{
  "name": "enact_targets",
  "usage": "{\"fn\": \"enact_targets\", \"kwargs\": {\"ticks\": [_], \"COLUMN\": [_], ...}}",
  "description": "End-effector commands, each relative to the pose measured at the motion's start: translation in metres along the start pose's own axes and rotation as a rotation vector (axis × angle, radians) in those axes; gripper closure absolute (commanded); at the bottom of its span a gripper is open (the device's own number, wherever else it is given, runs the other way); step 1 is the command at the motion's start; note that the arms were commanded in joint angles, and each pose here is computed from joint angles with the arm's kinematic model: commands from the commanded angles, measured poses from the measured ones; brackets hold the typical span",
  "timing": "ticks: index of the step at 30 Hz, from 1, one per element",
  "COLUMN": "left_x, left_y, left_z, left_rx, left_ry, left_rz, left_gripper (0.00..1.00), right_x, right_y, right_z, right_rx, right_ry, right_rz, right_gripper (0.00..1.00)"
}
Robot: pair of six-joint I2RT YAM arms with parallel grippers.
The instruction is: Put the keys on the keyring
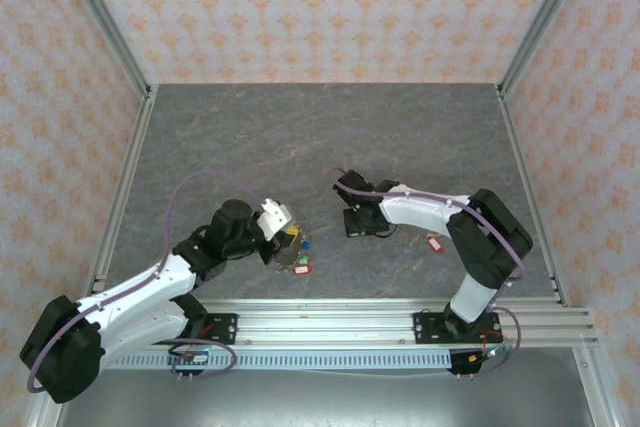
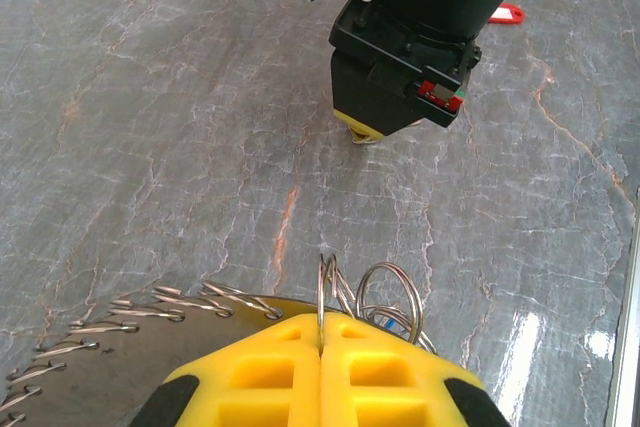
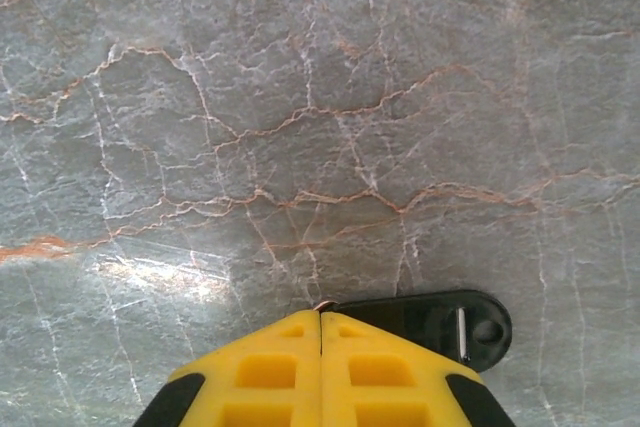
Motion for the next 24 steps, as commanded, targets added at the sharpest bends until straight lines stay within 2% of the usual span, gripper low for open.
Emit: {"fn": "enact_targets", "kwargs": {"ticks": [1, 13, 24], "left_x": [-0.001, -0.002, -0.003], "left_y": [0.003, 0.001, 0.0], "left_z": [0.002, 0.002, 0.002], "left_rx": [-0.009, -0.005, 0.001], "left_ry": [0.019, 0.022, 0.022], "left_rz": [0.001, 0.013, 0.021], "left_gripper": [1.0, 1.0, 1.0], "right_x": [0.005, 0.027, 0.002], "right_y": [-0.005, -0.003, -0.009], "right_z": [-0.008, -0.014, -0.005], "right_rx": [0.014, 0.02, 0.055], "right_ry": [-0.054, -0.045, -0.021], "right_rz": [0.003, -0.095, 0.055], "right_gripper": [0.98, 0.98, 0.95]}}
Point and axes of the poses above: each hand's point on the last joint's axis, 136 mm out from that joint toward the fingers, its own x axis back along the fingers, its own z axis along the line the jaws close on, y = z × x, the point moved 10 cm from there along x, back along the fingers, and after that the axes turned 4 degrees about -x, right-handed, at the moved point
